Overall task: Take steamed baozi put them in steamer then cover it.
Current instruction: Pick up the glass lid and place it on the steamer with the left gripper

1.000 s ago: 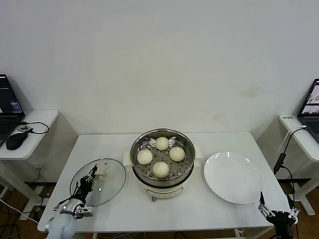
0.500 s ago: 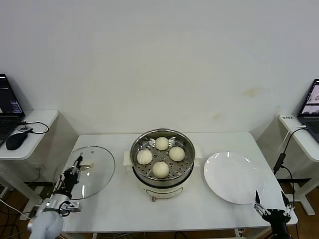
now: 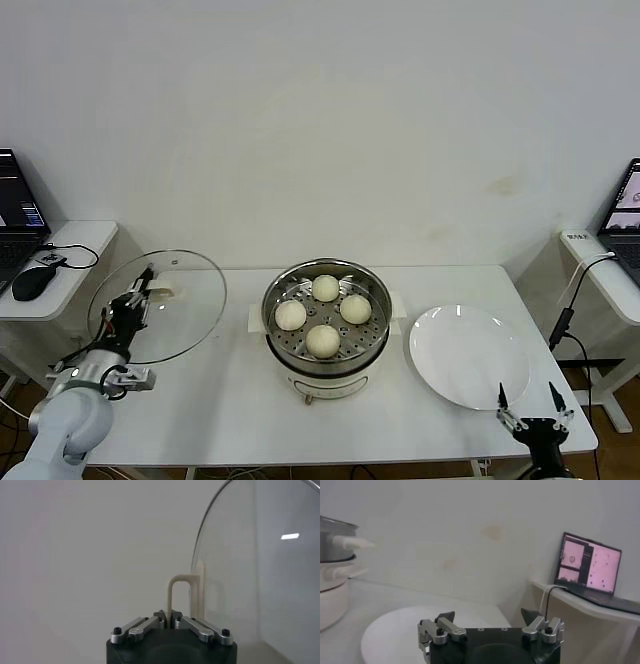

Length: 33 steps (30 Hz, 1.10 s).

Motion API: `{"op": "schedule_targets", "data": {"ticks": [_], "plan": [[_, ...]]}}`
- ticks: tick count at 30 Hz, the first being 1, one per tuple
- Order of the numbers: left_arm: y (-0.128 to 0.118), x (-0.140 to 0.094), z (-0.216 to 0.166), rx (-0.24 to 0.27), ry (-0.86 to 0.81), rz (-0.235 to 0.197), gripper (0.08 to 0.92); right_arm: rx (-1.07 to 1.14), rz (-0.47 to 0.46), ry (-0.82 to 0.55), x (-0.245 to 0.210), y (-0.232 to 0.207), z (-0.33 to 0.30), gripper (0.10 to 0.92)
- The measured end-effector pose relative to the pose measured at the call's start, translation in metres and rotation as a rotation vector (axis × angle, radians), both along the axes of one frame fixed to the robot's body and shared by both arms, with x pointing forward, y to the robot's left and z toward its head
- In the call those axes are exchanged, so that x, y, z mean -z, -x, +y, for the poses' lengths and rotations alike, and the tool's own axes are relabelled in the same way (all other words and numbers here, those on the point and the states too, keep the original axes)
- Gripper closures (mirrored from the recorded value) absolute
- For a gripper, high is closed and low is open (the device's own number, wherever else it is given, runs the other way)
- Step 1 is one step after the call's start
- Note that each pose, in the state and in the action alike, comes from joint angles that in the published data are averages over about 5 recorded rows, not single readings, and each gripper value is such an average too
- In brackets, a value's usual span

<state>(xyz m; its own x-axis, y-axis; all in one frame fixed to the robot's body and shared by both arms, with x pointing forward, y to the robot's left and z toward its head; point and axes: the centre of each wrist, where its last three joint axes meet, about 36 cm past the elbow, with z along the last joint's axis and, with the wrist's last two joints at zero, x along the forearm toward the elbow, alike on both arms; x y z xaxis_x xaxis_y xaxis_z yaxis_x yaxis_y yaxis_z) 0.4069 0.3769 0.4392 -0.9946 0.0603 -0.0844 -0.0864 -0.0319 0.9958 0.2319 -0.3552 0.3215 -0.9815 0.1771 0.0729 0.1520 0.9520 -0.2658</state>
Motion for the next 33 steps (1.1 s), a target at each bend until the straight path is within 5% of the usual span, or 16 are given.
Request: {"op": "schedule_targets", "data": {"ticks": [15, 33], "plan": [[-0.021, -0.027, -0.127, 0.138, 0.058, 0.043, 0.859, -0.025, 0.036, 0.04, 0.011, -0.017, 0.027, 0.2], [-0.017, -0.028, -0.252, 0.1, 0.086, 0.112, 0.859, -0.018, 0.087, 0.125, 0.024, -0.029, 0.043, 0.2]]}}
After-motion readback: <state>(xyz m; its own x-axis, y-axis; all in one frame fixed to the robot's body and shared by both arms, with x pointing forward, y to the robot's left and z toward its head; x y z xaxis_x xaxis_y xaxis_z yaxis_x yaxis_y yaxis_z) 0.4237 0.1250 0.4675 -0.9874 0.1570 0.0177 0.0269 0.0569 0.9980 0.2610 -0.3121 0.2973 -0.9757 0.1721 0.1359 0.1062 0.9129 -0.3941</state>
